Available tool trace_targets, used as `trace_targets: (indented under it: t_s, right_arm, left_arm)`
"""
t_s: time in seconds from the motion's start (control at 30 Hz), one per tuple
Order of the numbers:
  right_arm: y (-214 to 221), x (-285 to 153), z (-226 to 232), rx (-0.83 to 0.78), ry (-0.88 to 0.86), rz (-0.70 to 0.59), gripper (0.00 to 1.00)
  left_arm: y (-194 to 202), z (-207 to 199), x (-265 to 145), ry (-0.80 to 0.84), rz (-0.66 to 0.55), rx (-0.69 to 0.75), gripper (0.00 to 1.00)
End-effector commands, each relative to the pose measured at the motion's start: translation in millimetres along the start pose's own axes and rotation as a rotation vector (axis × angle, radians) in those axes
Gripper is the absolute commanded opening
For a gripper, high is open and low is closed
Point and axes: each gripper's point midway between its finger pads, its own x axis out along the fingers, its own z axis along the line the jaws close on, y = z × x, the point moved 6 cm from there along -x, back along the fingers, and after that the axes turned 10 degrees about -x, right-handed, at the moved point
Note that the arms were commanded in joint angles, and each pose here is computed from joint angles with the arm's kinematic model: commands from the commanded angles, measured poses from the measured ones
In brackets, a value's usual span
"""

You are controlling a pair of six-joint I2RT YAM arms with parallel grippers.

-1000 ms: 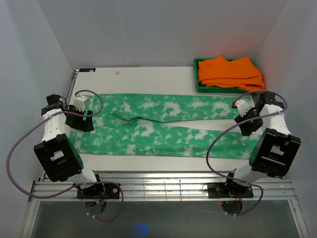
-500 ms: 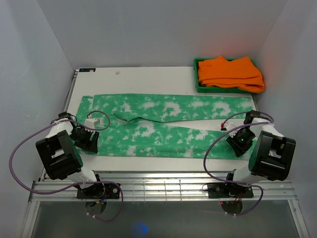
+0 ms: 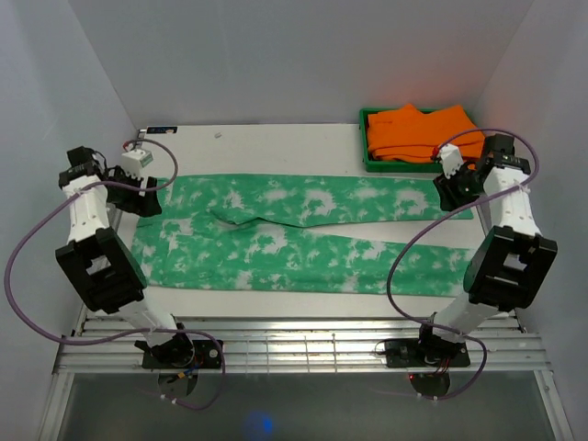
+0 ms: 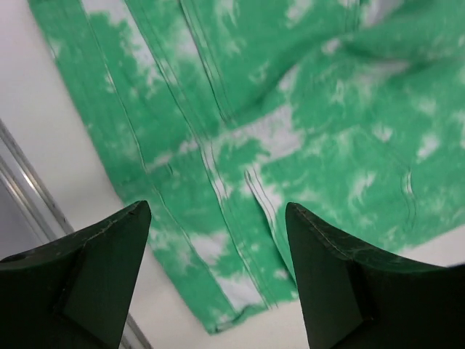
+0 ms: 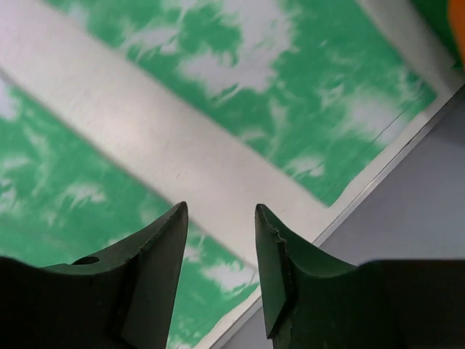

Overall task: Fold and stack the trousers
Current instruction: Flatten the trousers out, then fold the trousers

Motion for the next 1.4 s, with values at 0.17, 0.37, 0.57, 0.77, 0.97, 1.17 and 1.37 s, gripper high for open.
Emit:
trace_targets:
  t_s: [0.17,0.37,0.57,0.77,0.97,1.17,1.37]
  right_arm:
    - [-29,109,-57,0.225,0.026,0.004,0.45]
    - [7,151,-40,0.212,0.026,0.168,0.45]
    - [47,138,5,0.140,-0.069,0.290,0.42]
    - [57,103,47,0.074,-0.150,0.302,0.42]
    - [32,68,11,0.029,-0.072,0.210,0.57]
    - [-3,42,-60,-0.157,-0.021,0.149,0.90]
    - [13,70,-95,-0.354,-0.083,0.250,0.94]
  left_arm:
    - [-42,43,84,0.059,-0.053,-0.234,0.83]
    - [-19,63,120,0.017,0.055,-0.260,0.80]
    - [26,56,119,-0.047,0.192,-0.203,0.75]
    - [53,43,104,-0.054,0.236,-0.119,0.74]
    - [7,41,71,-0.043,0.081,-0.026,0.84]
    - [-75,58,46,0.008,-0.126,0.138,0.98]
    - [-103,81,61,0.039,-0.188,0.174,0.98]
